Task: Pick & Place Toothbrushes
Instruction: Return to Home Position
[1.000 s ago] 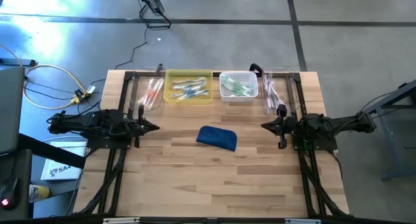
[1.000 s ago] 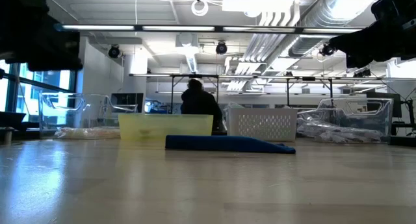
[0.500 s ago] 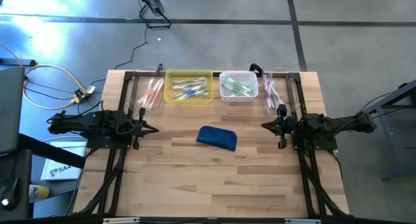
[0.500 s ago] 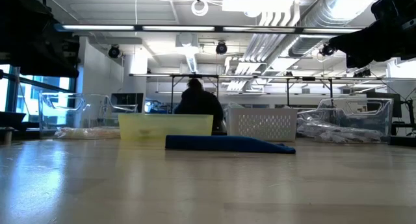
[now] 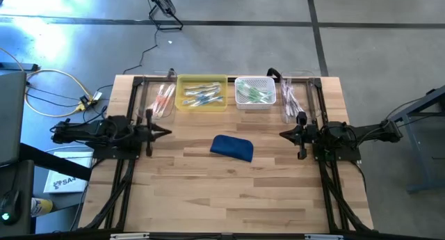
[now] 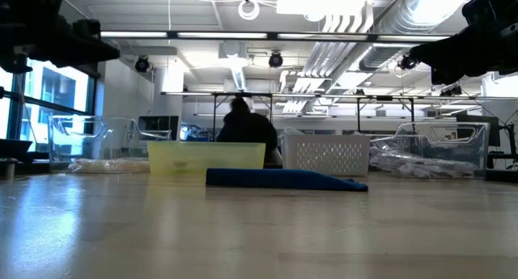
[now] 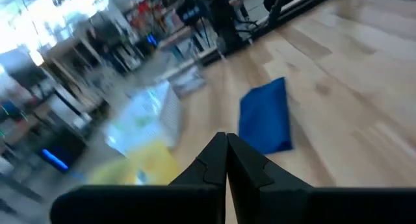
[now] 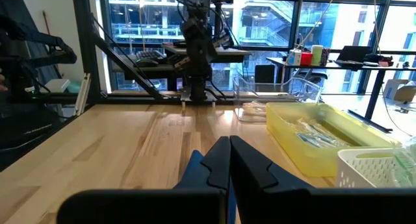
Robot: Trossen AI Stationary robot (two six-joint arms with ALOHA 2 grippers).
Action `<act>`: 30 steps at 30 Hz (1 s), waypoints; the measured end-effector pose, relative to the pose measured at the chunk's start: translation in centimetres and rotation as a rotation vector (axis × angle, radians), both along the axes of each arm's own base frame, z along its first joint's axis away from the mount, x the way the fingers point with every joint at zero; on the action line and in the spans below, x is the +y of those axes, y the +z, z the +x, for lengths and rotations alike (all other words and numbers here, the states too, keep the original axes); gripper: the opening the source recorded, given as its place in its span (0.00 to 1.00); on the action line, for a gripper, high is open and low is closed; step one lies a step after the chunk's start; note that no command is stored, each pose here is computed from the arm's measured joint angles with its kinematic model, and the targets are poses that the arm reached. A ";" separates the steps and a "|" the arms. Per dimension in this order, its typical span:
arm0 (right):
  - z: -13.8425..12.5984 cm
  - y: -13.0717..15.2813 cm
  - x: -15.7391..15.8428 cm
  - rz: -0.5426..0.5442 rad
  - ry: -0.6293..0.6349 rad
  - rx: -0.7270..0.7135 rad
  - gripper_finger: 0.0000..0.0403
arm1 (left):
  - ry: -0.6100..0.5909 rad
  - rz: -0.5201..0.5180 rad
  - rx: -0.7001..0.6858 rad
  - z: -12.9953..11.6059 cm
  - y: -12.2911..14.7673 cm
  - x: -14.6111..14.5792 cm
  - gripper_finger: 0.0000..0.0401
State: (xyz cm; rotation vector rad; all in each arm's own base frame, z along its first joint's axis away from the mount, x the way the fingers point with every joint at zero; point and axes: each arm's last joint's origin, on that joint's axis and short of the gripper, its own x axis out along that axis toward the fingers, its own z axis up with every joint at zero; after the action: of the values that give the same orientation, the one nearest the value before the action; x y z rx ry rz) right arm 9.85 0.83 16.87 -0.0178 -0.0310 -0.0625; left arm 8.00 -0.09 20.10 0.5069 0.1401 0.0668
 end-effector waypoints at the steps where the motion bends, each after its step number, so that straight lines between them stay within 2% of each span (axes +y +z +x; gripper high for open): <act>1: 0.0 0.0 0.0 0.000 0.000 0.000 0.01 | -0.005 0.043 -0.011 0.0 0.1 0.0 0.01; 5: 0.0 0.0 0.0 0.000 0.000 -0.001 0.01 | -0.016 0.161 -0.020 0.0 0.4 0.0 0.01; 16: 0.0 0.0 0.0 0.000 0.000 -0.001 0.01 | -0.021 0.145 0.002 0.0 0.1 0.0 0.01; 21: 0.0 0.0 0.0 0.000 0.000 -0.001 0.01 | -0.022 0.184 0.049 0.0 -0.3 0.0 0.01; 30: 0.0 0.0 0.0 0.000 0.000 -0.001 0.01 | -0.029 0.214 0.040 0.0 -0.2 0.0 0.01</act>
State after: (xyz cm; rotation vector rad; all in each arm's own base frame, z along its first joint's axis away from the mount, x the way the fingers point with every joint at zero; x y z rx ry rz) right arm 9.85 0.83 16.88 -0.0176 -0.0321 -0.0623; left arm 7.98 -0.09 19.92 0.7238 0.1661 0.0435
